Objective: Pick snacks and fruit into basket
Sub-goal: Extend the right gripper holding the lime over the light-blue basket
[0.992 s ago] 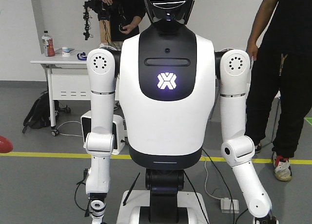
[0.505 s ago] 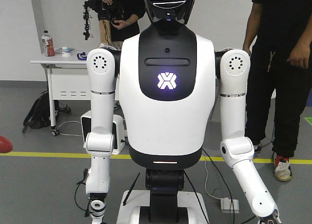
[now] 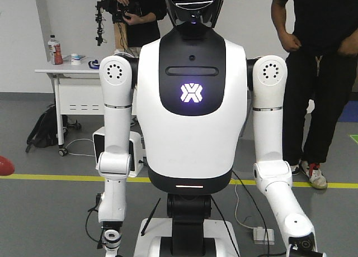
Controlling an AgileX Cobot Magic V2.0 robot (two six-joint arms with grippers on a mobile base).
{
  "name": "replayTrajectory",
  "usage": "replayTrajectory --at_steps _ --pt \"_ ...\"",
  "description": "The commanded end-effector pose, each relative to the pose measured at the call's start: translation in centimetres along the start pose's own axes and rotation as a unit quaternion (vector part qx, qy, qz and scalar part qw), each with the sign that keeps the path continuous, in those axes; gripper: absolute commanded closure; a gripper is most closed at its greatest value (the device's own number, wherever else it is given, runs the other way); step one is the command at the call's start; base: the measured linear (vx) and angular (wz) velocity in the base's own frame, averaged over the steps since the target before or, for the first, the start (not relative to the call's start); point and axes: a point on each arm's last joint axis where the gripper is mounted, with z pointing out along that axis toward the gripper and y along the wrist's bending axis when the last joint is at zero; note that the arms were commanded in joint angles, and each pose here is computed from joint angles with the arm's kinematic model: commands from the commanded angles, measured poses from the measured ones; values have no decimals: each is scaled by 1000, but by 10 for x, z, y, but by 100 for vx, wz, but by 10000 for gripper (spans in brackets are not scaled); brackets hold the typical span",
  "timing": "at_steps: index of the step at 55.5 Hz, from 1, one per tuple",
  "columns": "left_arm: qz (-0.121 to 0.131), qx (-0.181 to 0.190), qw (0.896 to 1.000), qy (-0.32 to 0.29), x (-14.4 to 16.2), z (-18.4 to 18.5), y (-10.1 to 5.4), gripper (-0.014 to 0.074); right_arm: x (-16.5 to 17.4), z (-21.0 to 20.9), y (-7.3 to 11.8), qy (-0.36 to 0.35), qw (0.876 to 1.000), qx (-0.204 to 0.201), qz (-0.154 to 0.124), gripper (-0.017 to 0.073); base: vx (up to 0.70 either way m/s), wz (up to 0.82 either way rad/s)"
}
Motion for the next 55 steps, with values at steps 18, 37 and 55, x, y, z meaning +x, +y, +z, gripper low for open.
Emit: replayTrajectory --at_steps 18,37,55 --pt "-7 -5 999 -52 -14 -5 0 597 -15 -1 1 -50 999 -2 -14 564 0 0" --pt "-7 -5 999 -52 -14 -5 0 597 -15 -1 1 -50 999 -2 -14 564 0 0" --pt "-7 -5 999 -52 -14 -5 0 597 -15 -1 1 -50 999 -2 -14 564 0 0"
